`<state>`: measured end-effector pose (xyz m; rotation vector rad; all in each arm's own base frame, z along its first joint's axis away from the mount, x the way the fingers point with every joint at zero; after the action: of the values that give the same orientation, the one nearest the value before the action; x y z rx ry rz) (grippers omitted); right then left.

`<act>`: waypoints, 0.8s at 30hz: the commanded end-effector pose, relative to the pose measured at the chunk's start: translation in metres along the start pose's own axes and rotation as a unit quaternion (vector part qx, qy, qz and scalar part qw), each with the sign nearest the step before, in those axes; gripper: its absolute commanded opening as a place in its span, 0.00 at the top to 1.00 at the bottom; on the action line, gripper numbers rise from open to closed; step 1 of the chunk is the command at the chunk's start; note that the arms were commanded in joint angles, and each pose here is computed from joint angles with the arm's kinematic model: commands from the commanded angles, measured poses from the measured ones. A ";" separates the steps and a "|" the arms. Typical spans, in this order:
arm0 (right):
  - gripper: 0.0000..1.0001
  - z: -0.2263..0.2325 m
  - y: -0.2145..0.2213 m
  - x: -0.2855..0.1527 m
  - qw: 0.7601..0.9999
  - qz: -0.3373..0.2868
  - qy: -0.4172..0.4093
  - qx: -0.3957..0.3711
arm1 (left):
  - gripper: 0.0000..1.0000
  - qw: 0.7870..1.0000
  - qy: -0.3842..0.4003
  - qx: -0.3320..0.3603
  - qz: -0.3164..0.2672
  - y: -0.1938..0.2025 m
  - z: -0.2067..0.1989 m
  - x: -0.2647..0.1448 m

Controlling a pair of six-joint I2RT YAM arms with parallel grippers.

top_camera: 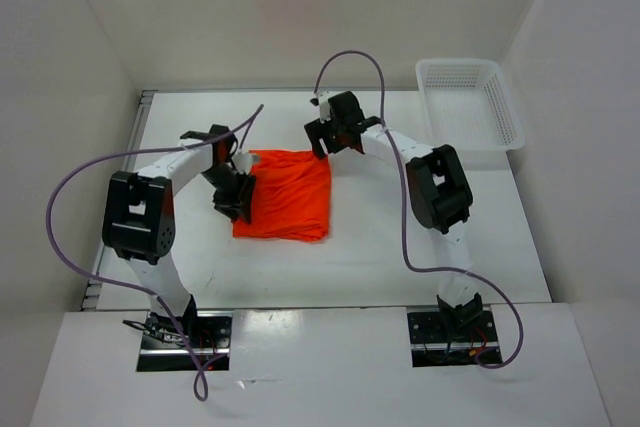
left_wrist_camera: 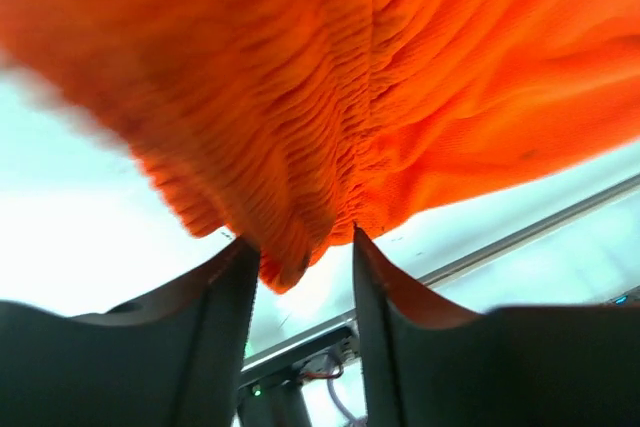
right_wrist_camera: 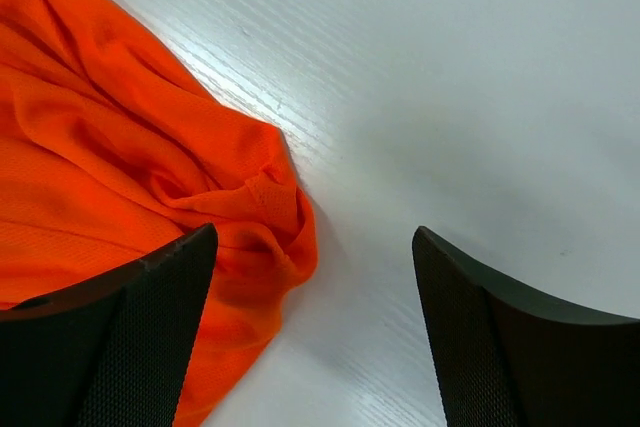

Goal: Fold and stack the shorts
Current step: Fold the shorts

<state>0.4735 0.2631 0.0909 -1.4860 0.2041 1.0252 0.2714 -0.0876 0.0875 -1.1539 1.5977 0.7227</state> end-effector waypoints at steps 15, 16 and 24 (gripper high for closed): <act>0.25 0.084 0.107 -0.132 0.944 0.104 -0.166 -0.265 | 0.31 0.982 0.027 0.026 -0.186 -0.111 0.026 -0.060; 0.27 0.098 0.113 -0.136 0.935 0.104 -0.176 -0.289 | 0.31 0.983 0.029 0.024 -0.181 -0.111 0.027 -0.056; 0.31 0.117 0.140 -0.141 0.925 0.124 -0.184 -0.309 | 0.45 0.989 0.034 0.016 -0.145 -0.106 0.029 -0.030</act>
<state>0.2388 0.2703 0.0834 -1.7811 -0.1604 1.7329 0.3829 -0.0861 0.1081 -1.3578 1.4405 0.5078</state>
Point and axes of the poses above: each gripper's point midway between its finger pads, its own x axis out along the fingers, its own z axis along the line the jaws close on, y = z × x, the point moved 4 cm from there along -x, back along the fingers, and after that the axes turned 9 degrees about x, right-handed, at the moved point
